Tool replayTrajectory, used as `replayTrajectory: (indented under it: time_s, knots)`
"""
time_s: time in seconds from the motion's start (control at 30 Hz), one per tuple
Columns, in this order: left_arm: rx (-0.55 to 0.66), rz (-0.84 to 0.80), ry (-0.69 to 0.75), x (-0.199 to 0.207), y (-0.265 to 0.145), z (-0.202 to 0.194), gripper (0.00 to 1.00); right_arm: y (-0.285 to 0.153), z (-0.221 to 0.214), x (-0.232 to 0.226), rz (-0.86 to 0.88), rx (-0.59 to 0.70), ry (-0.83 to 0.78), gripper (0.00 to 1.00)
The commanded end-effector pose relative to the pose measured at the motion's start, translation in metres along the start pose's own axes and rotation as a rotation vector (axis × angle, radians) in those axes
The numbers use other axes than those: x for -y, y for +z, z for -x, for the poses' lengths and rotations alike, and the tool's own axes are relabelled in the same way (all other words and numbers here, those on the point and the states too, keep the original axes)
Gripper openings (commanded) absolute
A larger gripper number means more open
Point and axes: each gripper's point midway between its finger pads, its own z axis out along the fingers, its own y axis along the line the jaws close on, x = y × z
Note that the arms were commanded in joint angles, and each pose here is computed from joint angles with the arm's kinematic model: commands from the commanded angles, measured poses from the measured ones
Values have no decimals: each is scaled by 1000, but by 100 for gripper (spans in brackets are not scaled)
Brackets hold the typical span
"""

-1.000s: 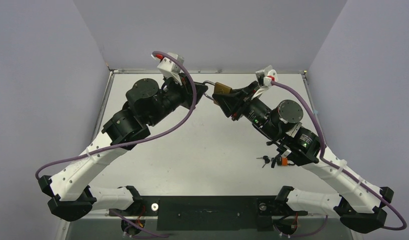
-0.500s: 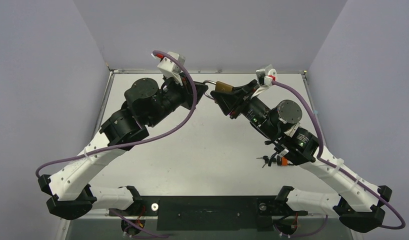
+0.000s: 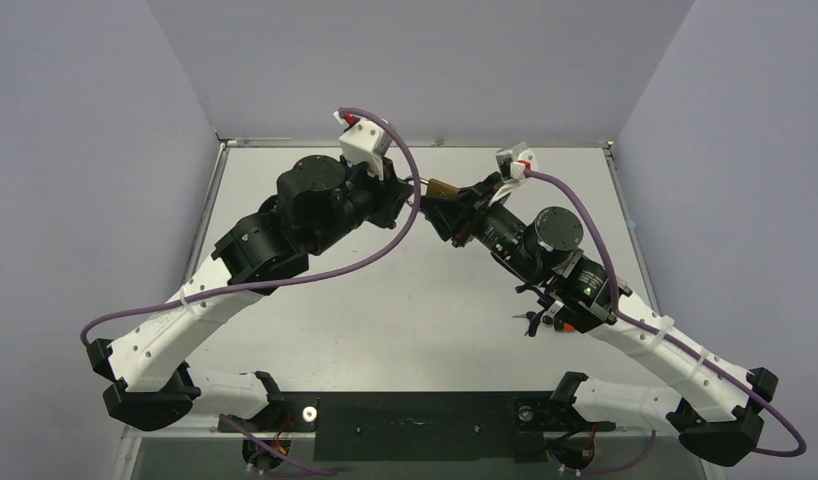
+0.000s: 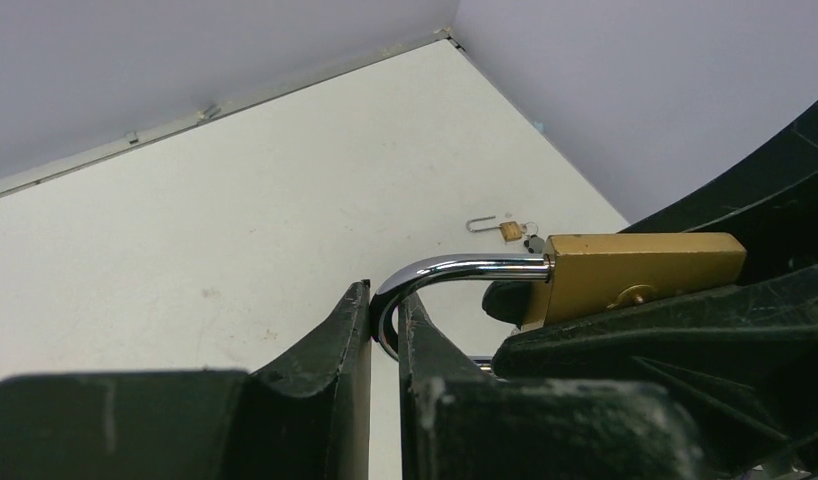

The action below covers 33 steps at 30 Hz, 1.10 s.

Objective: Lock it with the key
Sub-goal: Lock the lock.

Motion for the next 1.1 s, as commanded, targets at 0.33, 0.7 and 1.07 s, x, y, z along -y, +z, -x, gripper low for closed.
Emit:
replayTrajectory:
  time_s: [0.33, 0.7, 1.07]
  knots:
    - [199, -1330, -127, 234, -178, 71, 0, 23, -154, 13, 15, -435, 58, 0]
    - [88, -1431, -130, 248, -185, 54, 0, 26, -162, 15, 22, -455, 58, 0]
    - [60, -1378, -127, 246, -184, 47, 0, 26, -175, 19, 19, -493, 69, 0]
